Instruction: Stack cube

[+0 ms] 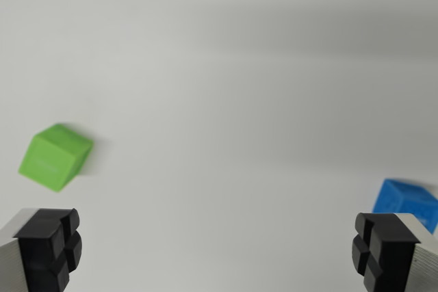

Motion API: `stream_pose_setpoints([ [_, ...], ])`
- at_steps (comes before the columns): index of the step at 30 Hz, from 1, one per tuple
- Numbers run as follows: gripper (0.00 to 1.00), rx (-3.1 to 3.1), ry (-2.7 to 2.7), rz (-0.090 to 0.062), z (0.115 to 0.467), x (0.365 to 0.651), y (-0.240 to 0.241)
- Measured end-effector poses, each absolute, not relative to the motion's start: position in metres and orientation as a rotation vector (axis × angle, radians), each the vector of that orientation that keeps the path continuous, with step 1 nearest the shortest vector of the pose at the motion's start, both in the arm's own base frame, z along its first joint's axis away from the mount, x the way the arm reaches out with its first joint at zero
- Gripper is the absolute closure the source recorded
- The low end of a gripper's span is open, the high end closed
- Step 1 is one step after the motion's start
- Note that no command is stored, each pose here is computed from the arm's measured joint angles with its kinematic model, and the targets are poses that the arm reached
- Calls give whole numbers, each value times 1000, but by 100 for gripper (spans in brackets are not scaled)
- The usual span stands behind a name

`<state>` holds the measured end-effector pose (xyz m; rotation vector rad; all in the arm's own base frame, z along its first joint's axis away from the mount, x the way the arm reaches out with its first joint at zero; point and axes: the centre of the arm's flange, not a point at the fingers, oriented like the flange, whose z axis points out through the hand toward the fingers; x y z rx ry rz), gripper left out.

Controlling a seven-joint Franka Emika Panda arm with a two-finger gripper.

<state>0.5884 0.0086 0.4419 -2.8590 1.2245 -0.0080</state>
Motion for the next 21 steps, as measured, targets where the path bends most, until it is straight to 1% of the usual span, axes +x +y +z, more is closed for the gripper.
stream_pose_setpoints([
  [14,0,-2842,1265,-3,430,583,21],
  [21,0,-2829,1295,-3,421,579,31],
])
